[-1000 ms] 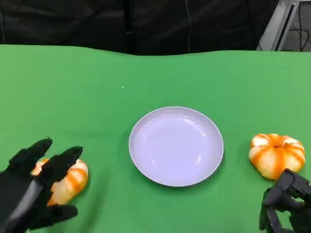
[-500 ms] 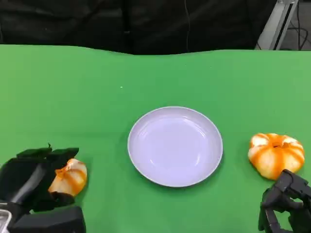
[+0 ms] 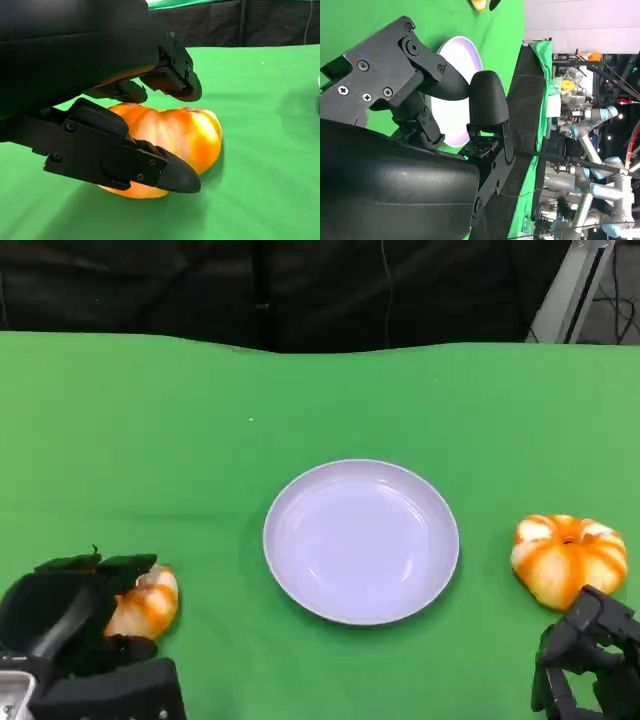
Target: Grasp the bread from the table and place it into the plate.
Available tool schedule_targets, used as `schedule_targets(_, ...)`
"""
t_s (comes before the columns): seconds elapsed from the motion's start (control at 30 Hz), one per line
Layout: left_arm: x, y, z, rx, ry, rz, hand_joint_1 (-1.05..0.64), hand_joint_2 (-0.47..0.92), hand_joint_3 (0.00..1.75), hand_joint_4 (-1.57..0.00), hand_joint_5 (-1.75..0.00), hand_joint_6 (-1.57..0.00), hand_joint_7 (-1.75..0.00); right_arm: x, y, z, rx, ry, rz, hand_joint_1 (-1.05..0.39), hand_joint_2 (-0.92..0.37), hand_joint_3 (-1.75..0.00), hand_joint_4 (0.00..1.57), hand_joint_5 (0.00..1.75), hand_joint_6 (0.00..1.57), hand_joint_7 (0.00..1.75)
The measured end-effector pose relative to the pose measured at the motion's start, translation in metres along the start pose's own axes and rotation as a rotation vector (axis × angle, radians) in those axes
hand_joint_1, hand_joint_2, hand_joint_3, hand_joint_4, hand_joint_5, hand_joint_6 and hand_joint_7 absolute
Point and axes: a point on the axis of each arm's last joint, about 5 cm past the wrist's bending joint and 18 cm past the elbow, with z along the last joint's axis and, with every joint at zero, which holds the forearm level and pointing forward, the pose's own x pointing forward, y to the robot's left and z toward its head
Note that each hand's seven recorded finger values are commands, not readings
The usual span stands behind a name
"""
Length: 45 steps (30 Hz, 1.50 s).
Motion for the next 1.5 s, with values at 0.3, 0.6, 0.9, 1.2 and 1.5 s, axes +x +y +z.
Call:
schedule_targets(0.3,-0.008,0.001,0.002,0.018,0.006,0.005,-0.74,0.92,0.04,-0.48,-0.01,-0.53,0.00,0.000,0.0001,0.000,0.000,0.000,-0.001,-0.15,-0.49,-1.30,0.88,1.75,0.77,1.59)
schedule_targets(0.6,-0.009,0.006,0.005,0.023,0.032,0.001,-0.33,0.92,0.10,-0.92,-0.08,-0.87,-0.07,0.000,0.0001,0.000,0.000,-0.001,0.000,-0.15,-0.49,-1.30,0.88,1.75,0.77,1.60)
schedule_targets(0.9,-0.009,0.007,0.008,-0.007,0.019,0.046,-0.18,0.92,0.09,-1.09,-0.08,-0.98,-0.06,0.000,0.0000,0.000,0.001,0.000,-0.001,-0.14,-0.49,-1.30,0.87,1.75,0.77,1.60)
schedule_targets(1.2,-0.008,0.009,0.009,-0.038,0.012,0.074,-0.16,0.92,0.06,-1.06,-0.05,-0.99,-0.03,-0.001,-0.0001,0.000,0.003,0.002,-0.001,-0.15,-0.50,-1.29,0.86,1.75,0.77,1.59)
schedule_targets(1.5,-0.002,0.031,0.016,-0.036,-0.052,0.130,-0.15,0.92,0.10,-1.09,-0.05,-0.99,-0.02,-0.002,-0.0002,0.000,0.003,0.006,-0.002,-0.14,-0.50,-1.29,0.86,1.75,0.77,1.58)
